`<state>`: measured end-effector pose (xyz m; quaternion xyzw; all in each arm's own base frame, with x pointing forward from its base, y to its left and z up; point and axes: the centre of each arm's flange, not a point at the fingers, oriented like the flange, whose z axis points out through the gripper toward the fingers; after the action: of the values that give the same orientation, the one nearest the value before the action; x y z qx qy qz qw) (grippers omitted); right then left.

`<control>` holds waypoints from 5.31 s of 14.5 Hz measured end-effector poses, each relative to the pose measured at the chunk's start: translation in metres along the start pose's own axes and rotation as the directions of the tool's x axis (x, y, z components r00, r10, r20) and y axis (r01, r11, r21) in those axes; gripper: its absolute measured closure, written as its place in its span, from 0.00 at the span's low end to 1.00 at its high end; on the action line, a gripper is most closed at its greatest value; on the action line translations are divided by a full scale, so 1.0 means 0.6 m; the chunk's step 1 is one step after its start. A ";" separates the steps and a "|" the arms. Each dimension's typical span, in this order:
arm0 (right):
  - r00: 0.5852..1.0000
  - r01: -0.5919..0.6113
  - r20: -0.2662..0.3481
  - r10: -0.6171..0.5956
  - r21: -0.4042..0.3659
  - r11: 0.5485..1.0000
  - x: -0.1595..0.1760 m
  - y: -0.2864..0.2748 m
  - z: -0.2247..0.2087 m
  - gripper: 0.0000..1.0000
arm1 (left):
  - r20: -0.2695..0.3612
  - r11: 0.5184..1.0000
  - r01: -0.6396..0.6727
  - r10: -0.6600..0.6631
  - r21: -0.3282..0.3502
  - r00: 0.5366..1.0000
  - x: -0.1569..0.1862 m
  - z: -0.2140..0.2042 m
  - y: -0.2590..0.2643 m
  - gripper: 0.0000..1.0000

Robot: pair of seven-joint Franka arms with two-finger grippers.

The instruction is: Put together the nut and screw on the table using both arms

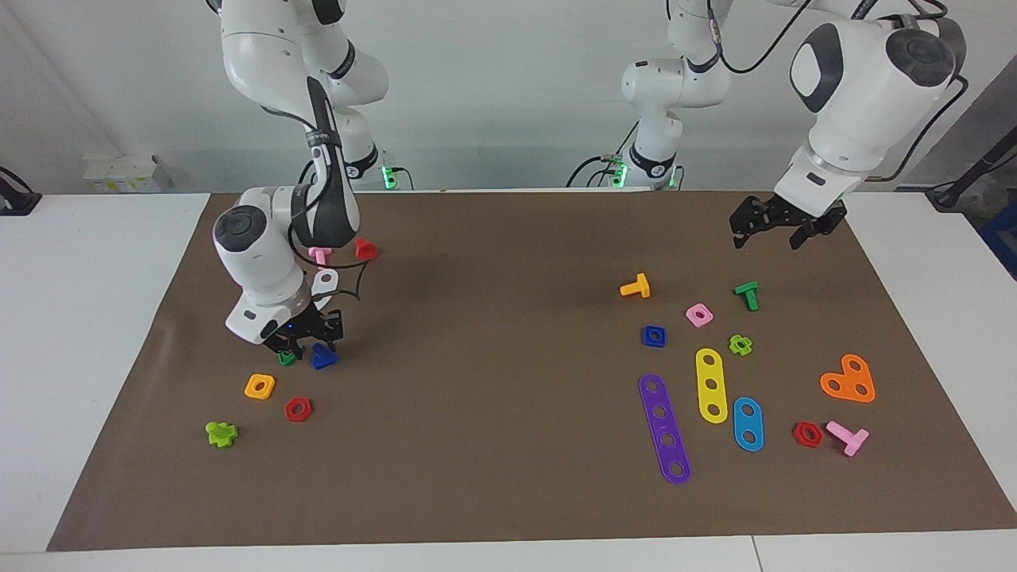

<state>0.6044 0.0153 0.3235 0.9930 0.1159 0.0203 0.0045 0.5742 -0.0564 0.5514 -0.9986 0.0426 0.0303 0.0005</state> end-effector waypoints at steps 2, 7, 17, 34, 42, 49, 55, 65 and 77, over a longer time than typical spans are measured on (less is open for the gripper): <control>1.000 0.000 -0.016 0.000 -0.004 1.000 0.000 0.000 0.003 0.52 | -0.021 1.000 0.024 -0.024 -0.002 0.999 0.020 0.056 0.027 0.00; 1.000 -0.001 -0.014 0.001 -0.004 1.000 -0.011 -0.002 0.019 0.52 | -0.087 0.998 0.059 -0.060 -0.015 0.994 0.044 0.207 0.084 0.01; 0.999 -0.029 -0.020 0.029 0.020 0.999 -0.013 -0.007 0.022 0.81 | -0.086 0.994 -0.106 0.106 0.001 0.991 0.044 0.380 0.169 0.07; 0.961 -0.223 -0.164 0.222 0.011 0.975 0.107 -0.568 -0.075 0.81 | -0.070 0.981 -0.195 0.195 0.009 0.978 0.020 0.430 0.164 0.54; 0.961 -0.233 -0.158 0.228 -0.015 0.972 0.108 -0.599 0.009 0.81 | -0.099 0.993 -0.075 0.066 -0.087 0.993 0.074 0.348 0.172 0.54; 0.966 -0.222 -0.143 0.216 -0.023 0.975 0.099 -0.611 0.025 0.72 | -0.111 0.988 0.058 -0.075 -0.146 0.991 0.122 0.271 0.292 0.54; 0.941 -0.290 -0.186 0.283 -0.008 0.957 0.126 -0.499 -0.117 0.08 | -0.108 0.977 0.122 -0.142 -0.176 0.984 0.156 0.262 0.404 0.54; 0.942 -0.331 -0.071 0.328 -0.036 0.943 0.052 -0.136 -0.356 0.00 | -0.052 0.977 0.097 -0.109 -0.192 0.993 0.102 0.286 0.587 0.54; 0.936 -0.352 0.012 0.353 -0.039 0.935 -0.112 0.077 -0.515 0.00 | 0.014 0.980 0.127 -0.127 -0.155 0.992 0.075 0.354 0.634 0.54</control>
<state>0.5369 -0.0438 0.6303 0.9976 -0.0643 0.0136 0.0200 0.5736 -0.4385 0.3375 -0.9962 -0.0237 0.0353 -0.0756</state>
